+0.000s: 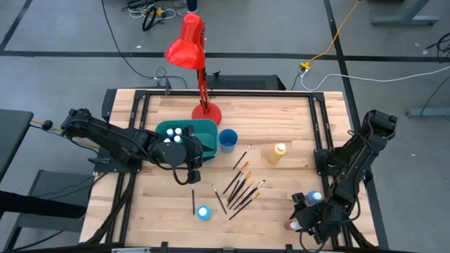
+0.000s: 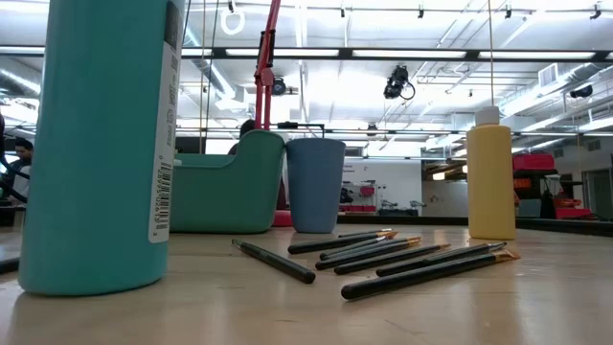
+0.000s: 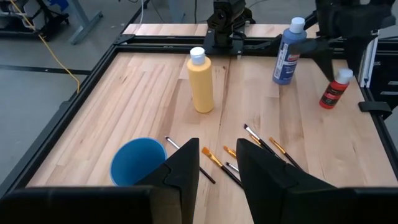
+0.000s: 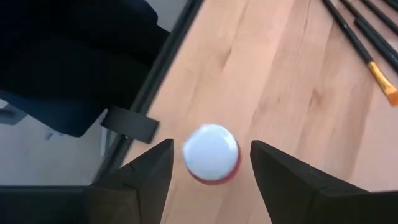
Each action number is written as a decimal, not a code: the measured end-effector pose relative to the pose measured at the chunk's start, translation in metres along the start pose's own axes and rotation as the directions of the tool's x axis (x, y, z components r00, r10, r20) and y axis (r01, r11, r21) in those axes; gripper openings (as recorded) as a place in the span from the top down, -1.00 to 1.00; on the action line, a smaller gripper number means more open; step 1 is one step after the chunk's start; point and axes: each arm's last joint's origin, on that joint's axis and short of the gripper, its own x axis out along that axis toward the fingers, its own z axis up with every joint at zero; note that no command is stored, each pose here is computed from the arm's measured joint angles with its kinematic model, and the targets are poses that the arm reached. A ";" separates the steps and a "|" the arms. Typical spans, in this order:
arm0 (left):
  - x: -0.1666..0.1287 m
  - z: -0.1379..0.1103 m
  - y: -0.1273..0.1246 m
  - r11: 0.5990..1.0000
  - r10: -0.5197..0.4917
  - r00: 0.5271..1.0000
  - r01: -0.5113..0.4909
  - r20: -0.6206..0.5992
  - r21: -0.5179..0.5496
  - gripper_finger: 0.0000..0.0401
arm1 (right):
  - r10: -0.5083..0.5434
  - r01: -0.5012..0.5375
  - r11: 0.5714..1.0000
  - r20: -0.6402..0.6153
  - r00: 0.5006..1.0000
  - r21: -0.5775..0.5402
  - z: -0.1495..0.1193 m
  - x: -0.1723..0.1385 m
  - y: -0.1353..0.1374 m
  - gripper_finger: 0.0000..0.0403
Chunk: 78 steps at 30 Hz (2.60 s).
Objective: Pick & Place Paint Supplies
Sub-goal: Put the red orange paint bottle into the green bin
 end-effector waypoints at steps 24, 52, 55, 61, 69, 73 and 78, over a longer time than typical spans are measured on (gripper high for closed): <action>0.000 0.000 -0.001 0.999 -0.034 0.999 0.034 -0.009 0.036 0.42 | 0.105 -0.096 0.994 0.210 0.972 -0.051 -0.017 0.018 -0.009 0.40; -0.001 -0.003 -0.005 0.997 -0.017 1.000 0.018 -0.018 0.071 0.42 | -0.262 0.402 0.914 0.682 0.683 -0.051 0.119 -0.010 -0.127 0.37; 0.005 -0.006 -0.008 0.997 -0.009 0.999 0.011 -0.036 0.072 0.42 | -0.340 0.442 0.896 0.690 0.640 0.031 0.132 -0.019 -0.150 0.37; 0.036 -0.018 -0.019 0.990 0.139 0.990 -0.139 -0.020 -0.020 0.42 | -0.505 0.417 0.859 0.619 0.601 0.295 0.133 -0.027 -0.194 0.36; 0.068 -0.034 -0.033 0.984 0.063 0.996 -0.050 0.070 -0.170 0.42 | -0.476 0.377 0.879 0.489 0.731 0.294 0.119 -0.019 -0.206 0.36; 0.070 -0.039 -0.033 0.978 0.079 0.992 -0.059 0.095 -0.201 0.42 | -0.366 0.261 0.927 0.495 0.788 0.269 0.118 -0.016 -0.202 0.36; 0.071 -0.043 -0.034 0.970 0.109 0.988 -0.082 0.112 -0.229 0.42 | -0.378 0.292 0.921 0.404 0.833 0.258 0.107 0.010 -0.207 0.35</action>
